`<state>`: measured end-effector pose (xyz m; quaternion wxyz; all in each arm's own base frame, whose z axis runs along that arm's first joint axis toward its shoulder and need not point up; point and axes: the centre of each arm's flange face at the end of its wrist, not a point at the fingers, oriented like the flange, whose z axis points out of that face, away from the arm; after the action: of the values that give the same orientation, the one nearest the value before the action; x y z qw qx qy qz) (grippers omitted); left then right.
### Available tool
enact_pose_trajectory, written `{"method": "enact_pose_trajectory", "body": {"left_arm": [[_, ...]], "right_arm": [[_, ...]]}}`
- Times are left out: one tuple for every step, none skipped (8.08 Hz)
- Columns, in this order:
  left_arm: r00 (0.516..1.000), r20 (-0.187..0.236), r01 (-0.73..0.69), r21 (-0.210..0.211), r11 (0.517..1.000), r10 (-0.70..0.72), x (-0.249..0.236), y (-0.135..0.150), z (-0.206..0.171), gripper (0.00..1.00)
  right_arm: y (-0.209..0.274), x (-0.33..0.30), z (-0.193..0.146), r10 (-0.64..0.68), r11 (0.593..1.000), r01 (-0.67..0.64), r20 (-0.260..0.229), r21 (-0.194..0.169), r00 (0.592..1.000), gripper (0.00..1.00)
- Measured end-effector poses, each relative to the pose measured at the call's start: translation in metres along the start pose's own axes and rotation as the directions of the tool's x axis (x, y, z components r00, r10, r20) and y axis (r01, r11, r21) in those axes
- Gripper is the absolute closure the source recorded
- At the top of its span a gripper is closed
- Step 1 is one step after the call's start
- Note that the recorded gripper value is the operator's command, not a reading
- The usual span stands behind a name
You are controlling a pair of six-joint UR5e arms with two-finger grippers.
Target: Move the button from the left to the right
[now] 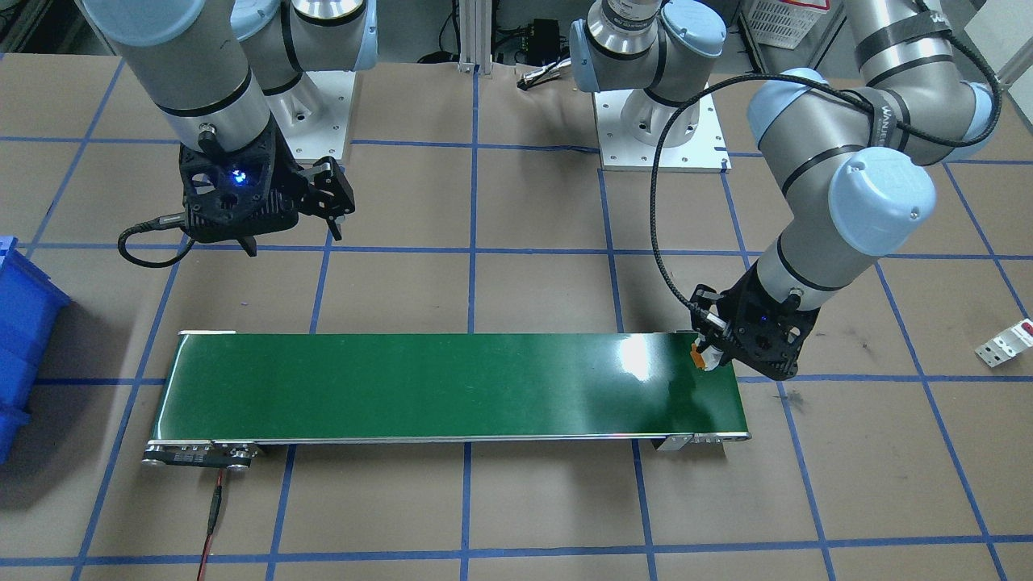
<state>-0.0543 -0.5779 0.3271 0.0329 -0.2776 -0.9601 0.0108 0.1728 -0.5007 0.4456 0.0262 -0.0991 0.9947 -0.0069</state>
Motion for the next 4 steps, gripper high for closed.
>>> {"method": "enact_pose_trajectory", "body": {"left_arm": [[1.0,-0.008,-0.012,-0.005,1.0,0.012,0.003,-0.006,0.01,1.0],[1.0,-0.017,-0.022,-0.014,1.0,0.022,0.006,-0.01,0.018,1.0],[0.999,-0.023,-0.035,-0.023,0.999,0.035,0.012,-0.014,0.025,1.0],[0.999,-0.026,-0.044,-0.028,0.999,0.043,0.017,-0.017,0.027,1.0]], "right_arm": [[-0.003,0.001,-0.002,0.0,1.0,0.0,-0.011,0.016,1.0,0.0],[-0.005,0.003,-0.003,0.001,1.0,-0.001,-0.019,0.026,1.0,0.0],[-0.006,0.003,-0.003,0.002,1.0,-0.001,-0.022,0.03,1.0,0.0],[-0.007,0.003,-0.002,0.003,1.0,-0.002,-0.022,0.028,1.0,0.0]]}}
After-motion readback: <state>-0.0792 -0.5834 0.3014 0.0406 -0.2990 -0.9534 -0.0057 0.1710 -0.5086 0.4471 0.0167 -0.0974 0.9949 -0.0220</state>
